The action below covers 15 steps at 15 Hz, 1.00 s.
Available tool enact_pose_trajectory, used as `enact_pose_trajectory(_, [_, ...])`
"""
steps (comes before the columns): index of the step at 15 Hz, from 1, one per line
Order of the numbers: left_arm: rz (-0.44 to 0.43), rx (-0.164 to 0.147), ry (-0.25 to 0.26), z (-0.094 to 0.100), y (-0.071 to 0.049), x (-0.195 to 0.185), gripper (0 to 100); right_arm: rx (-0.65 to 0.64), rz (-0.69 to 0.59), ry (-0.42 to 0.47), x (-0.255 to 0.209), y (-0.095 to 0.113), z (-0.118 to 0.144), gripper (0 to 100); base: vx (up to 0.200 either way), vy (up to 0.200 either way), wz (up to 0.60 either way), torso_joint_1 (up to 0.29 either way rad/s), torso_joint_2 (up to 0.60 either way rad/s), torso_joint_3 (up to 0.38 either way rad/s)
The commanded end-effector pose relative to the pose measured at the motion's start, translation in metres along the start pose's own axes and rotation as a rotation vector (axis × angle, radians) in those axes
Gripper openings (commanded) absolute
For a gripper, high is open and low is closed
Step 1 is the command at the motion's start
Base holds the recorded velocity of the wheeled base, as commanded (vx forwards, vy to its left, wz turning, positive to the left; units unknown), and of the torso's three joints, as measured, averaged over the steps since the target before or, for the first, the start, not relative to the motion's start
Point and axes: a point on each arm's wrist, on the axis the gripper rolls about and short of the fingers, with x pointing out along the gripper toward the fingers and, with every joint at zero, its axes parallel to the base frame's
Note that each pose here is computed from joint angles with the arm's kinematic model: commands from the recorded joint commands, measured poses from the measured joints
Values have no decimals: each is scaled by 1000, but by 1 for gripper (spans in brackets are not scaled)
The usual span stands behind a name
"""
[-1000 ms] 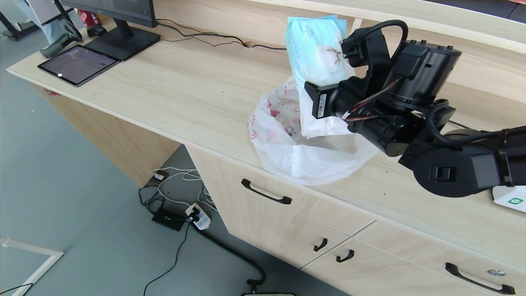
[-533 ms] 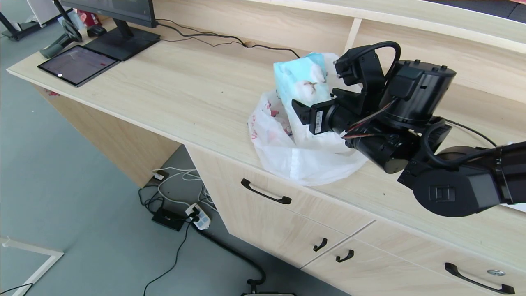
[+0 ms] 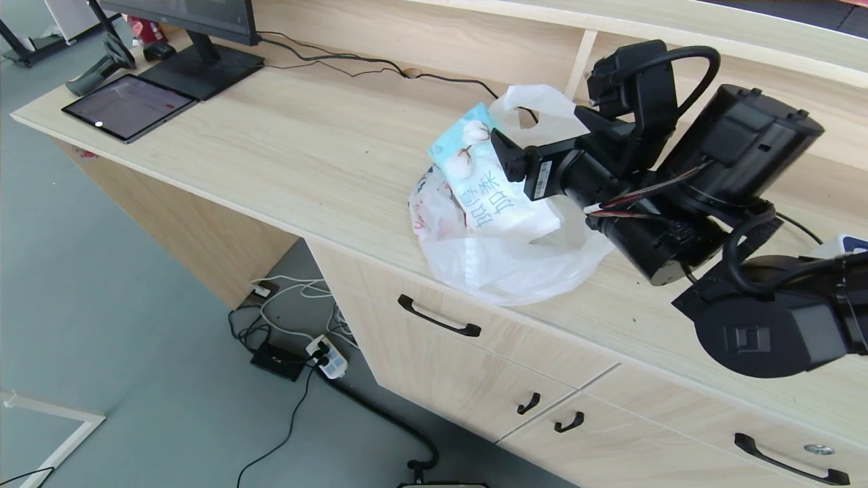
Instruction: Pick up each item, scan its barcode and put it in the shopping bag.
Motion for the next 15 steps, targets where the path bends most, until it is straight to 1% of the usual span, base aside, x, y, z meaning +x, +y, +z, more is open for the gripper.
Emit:
enact_pose_trajectory(1, [0,0,-1,0,0,0,100,22,21,-56,-8,1,22,100,0,0,0,0,0,0])
enact_pose_trajectory(3, [0,0,-1,0,0,0,100,19,44,-73,-12,-2,27,100,0,0,0,0,0,0])
enact_pose_trajectory(6, [0,0,-1,0,0,0,100,17,48,-68,-13,-3,25,100,0,0,0,0,0,0])
enact_pose_trajectory(12, [2,0,1,0,0,0,100,11,63,-81,-15,-8,24,100,0,0,-600,3,4,2])
enact_pose_trajectory(15, [2,0,1,0,0,0,100,17,56,-102,-19,-9,27,100,0,0,-600,6,2,4])
